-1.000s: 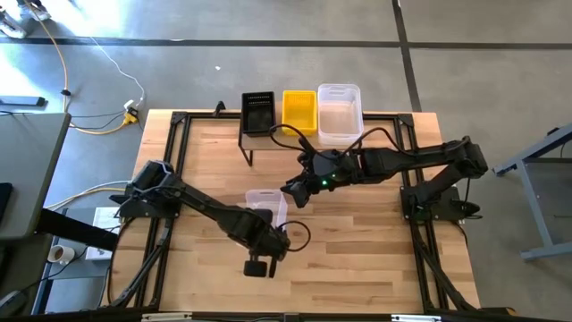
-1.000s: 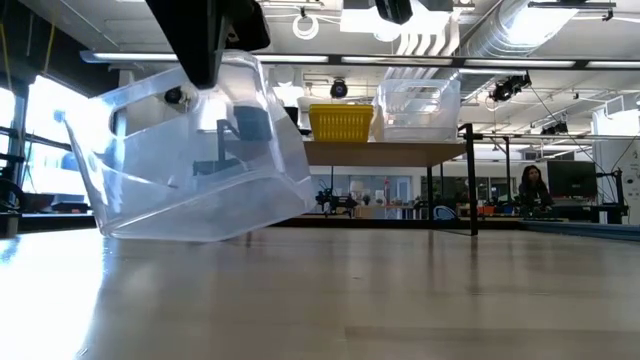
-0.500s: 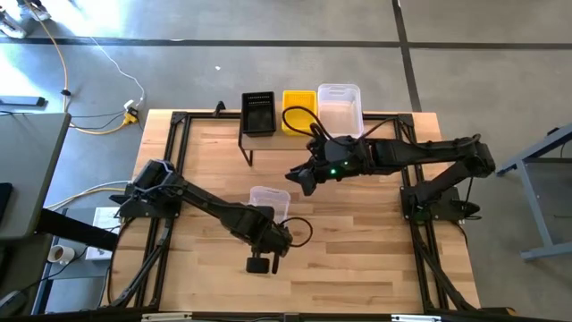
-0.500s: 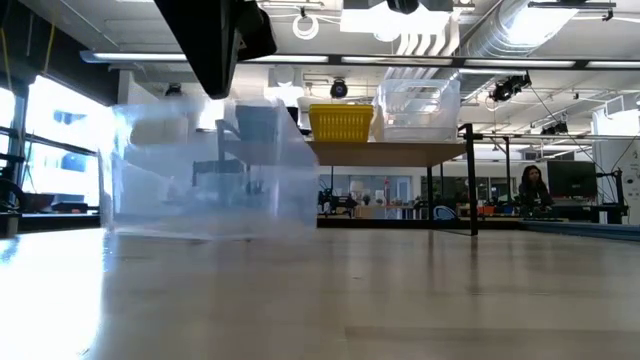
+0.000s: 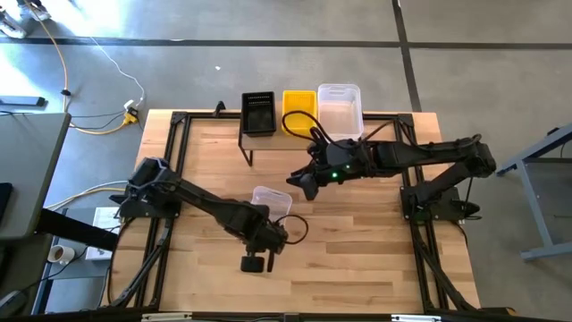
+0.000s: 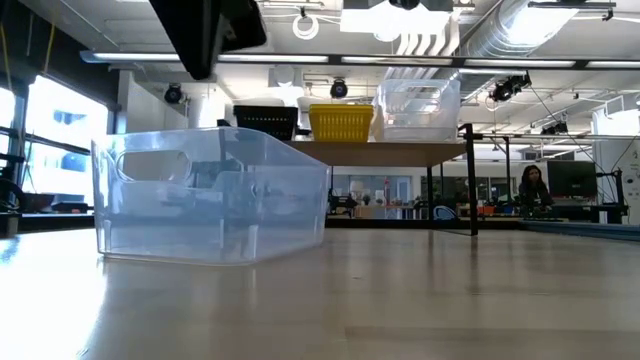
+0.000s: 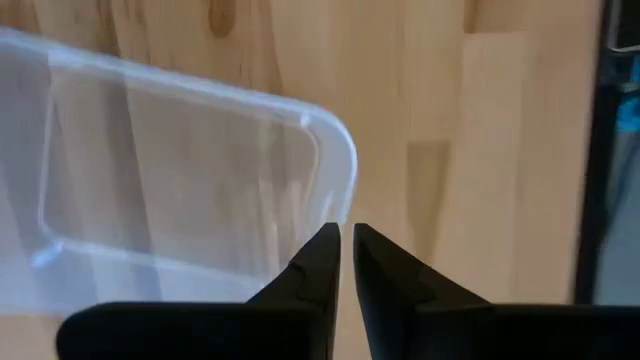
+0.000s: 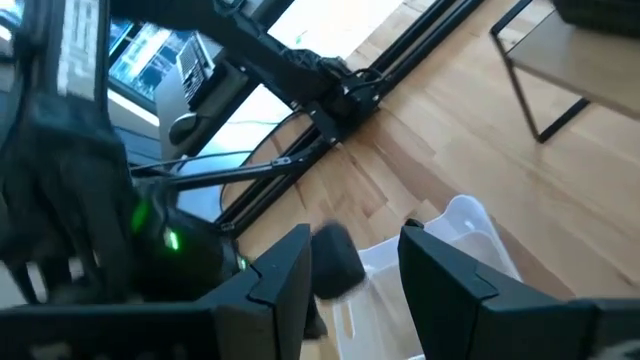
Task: Stack baskets on shelf by color
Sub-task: Move the transparent bin to the center of the table, then stack the transparent bin on top of the transparent bin on the shelf
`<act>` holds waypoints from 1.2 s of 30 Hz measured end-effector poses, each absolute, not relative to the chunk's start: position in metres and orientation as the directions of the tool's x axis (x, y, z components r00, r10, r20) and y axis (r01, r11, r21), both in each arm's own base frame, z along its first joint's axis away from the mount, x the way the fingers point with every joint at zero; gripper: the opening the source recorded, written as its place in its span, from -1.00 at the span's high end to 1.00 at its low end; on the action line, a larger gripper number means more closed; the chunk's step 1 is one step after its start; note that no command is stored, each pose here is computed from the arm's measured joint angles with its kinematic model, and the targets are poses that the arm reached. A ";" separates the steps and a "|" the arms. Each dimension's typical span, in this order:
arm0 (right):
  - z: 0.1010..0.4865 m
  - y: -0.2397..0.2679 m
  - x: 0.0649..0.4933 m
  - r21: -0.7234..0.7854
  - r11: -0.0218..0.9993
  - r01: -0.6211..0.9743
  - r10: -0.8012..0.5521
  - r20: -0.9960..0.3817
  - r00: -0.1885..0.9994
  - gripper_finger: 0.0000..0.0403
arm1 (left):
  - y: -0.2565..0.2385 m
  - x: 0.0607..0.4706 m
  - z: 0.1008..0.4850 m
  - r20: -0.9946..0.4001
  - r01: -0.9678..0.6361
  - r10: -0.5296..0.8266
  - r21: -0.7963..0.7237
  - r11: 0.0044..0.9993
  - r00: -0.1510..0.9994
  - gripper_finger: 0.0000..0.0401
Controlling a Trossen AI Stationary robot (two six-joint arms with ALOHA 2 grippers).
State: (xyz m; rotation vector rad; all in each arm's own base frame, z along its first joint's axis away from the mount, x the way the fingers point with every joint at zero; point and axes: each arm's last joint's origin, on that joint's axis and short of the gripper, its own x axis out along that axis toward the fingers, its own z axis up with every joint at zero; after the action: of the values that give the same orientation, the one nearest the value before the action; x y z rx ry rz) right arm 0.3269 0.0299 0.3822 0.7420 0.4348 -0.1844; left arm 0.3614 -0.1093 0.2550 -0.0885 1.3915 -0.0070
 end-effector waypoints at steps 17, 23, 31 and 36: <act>0.394 0.081 0.340 0.487 0.872 0.055 0.059 -0.217 0.974 0.32 | -0.106 0.271 0.365 -0.914 -0.163 -0.093 -0.169 0.972 0.395 0.91; 0.388 0.093 0.359 0.338 0.934 -0.111 0.160 -0.119 0.980 0.32 | -0.093 0.234 0.395 -0.861 -0.230 0.009 -0.126 0.965 0.509 0.91; 0.346 0.106 0.380 0.176 0.939 -0.296 0.336 -0.286 0.897 0.32 | -0.078 0.206 0.414 -0.799 -0.332 0.129 -0.093 0.939 0.587 0.91; 0.321 0.108 0.383 0.050 0.932 -0.359 0.343 -0.444 0.828 0.32 | -0.078 0.206 0.414 -0.793 -0.331 0.153 -0.064 0.942 0.590 0.91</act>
State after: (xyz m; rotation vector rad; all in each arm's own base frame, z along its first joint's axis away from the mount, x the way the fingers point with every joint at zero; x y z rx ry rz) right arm 0.3826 0.1075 0.3209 -0.0364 0.4650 0.3726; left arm 0.2057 -0.0782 0.4138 -0.2138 0.8985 0.2839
